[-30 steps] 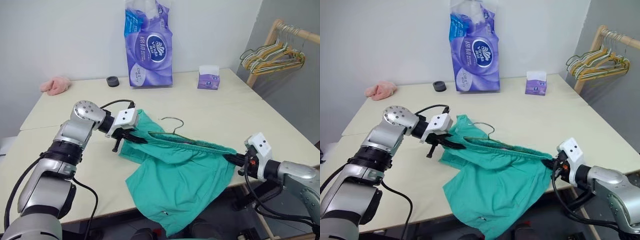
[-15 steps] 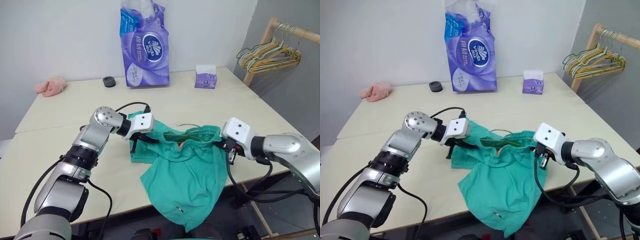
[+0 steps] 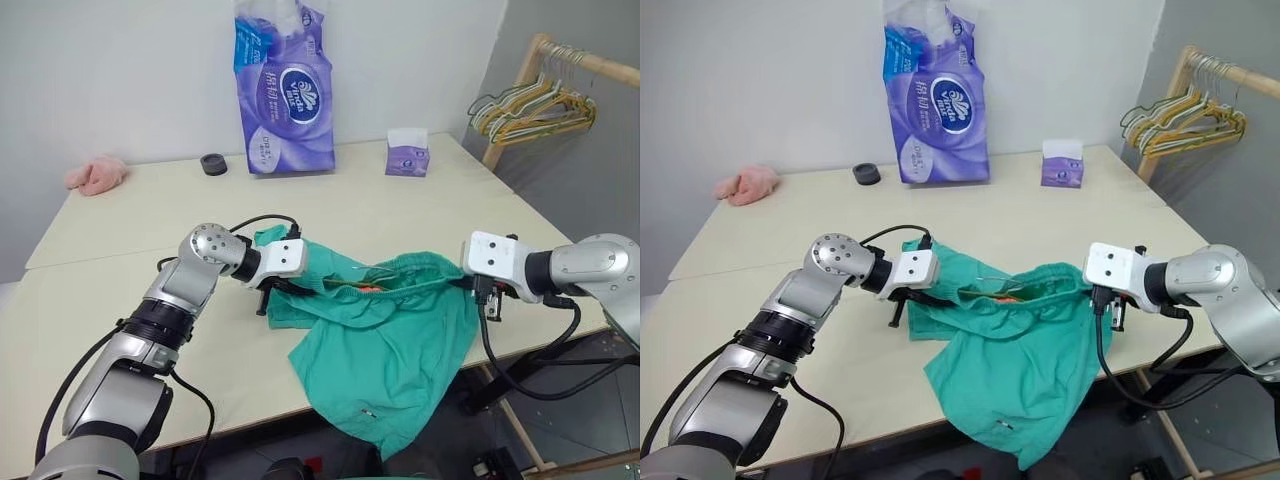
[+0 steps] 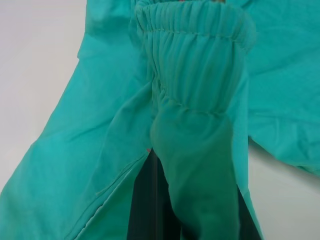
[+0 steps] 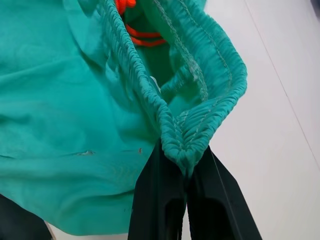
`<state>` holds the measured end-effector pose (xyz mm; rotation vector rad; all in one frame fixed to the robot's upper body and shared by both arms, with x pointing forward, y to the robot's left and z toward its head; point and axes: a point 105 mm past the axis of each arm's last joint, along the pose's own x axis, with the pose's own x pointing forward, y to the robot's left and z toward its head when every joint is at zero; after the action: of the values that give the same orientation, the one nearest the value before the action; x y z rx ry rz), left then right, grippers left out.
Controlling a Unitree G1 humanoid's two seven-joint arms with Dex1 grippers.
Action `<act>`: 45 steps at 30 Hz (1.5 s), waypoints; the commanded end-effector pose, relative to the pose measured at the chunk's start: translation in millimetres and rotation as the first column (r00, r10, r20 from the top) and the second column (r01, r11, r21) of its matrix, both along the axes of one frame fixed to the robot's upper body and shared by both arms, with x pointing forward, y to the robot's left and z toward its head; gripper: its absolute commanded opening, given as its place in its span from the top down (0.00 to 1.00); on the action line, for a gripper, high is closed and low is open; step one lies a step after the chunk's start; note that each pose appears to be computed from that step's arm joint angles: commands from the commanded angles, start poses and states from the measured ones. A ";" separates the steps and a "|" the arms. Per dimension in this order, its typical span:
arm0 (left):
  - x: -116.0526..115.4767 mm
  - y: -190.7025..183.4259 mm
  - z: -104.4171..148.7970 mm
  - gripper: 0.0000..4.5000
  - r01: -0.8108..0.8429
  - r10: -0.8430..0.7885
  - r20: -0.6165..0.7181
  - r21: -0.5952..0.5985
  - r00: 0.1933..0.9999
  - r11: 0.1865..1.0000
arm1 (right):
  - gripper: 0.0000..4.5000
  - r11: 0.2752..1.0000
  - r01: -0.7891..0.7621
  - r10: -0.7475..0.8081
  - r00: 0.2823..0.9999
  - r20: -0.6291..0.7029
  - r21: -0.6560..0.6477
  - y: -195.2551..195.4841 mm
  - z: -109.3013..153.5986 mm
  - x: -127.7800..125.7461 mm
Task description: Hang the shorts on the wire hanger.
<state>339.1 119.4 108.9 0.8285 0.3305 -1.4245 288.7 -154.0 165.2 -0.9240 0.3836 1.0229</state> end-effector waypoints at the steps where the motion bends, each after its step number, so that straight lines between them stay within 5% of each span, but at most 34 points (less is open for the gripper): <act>1: 4.4 -13.1 8.8 1.00 0.007 -0.005 0.045 -0.041 0.999 0.999 | 0.99 0.990 -0.125 0.122 0.991 0.054 0.060 39.8 8.1 -7.5; 5: 4.1 -15.4 6.7 1.00 0.006 -0.004 0.043 -0.043 0.999 0.999 | 0.94 0.990 -0.120 0.115 0.991 0.065 0.071 44.1 6.9 -5.4; 18: 3.0 -20.1 3.0 1.00 -0.006 0.008 0.037 -0.069 0.999 0.998 | 0.01 0.998 -0.030 0.030 1.000 0.003 0.055 17.7 14.4 -20.2; 27: 0.9 -25.9 6.2 1.00 0.006 -0.003 0.031 -0.101 1.000 0.995 | 0.01 0.956 0.236 -0.224 0.971 -0.085 0.175 -14.6 -5.1 -19.3; 45: -2.3 -31.0 9.4 1.00 0.029 -0.027 0.025 -0.114 0.999 0.993 | 0.05 0.988 0.146 -0.139 0.981 -0.137 0.040 2.8 -61.6 18.8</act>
<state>336.5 93.1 101.7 0.7600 0.2890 -1.4426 301.2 -153.4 94.4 -0.7294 0.5701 0.9591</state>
